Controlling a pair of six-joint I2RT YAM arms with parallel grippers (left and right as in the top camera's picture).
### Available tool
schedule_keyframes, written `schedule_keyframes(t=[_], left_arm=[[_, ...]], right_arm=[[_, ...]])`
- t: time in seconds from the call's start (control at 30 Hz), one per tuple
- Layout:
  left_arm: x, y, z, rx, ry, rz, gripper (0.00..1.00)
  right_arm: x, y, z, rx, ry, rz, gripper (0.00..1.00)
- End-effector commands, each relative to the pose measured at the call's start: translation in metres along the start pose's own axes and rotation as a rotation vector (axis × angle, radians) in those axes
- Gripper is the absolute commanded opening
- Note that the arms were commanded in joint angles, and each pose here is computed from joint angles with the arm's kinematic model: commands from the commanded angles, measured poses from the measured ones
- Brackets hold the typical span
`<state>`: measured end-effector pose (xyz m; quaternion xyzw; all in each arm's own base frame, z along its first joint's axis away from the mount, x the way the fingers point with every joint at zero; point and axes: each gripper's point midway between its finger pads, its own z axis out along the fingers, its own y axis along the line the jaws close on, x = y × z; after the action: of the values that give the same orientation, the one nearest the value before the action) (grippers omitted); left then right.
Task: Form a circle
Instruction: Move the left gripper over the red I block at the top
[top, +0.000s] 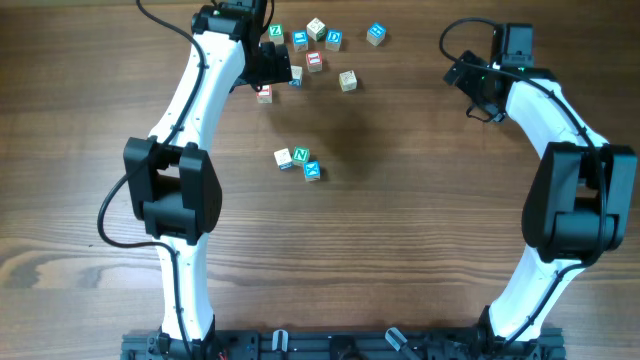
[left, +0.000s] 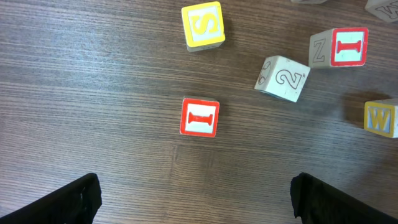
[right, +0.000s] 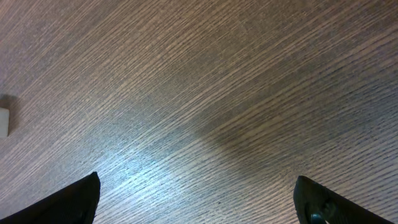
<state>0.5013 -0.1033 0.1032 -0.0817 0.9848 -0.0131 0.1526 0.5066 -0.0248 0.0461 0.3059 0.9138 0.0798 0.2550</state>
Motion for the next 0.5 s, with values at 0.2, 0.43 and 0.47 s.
schedule_keyframes(t=[0.2,0.43,0.47], left_arm=[[0.003,-0.010,0.039,0.031,0.032,0.020,0.71],[-0.004,-0.015,0.067,0.039,0.007,0.019,0.40],[-0.004,-0.014,0.070,0.034,0.008,0.019,0.40]], right_arm=[[0.005,-0.005,0.007,0.018,0.011,-0.014,1.00],[0.005,-0.005,0.007,0.018,0.011,-0.014,1.00],[0.005,-0.005,0.007,0.018,0.011,-0.014,1.00]])
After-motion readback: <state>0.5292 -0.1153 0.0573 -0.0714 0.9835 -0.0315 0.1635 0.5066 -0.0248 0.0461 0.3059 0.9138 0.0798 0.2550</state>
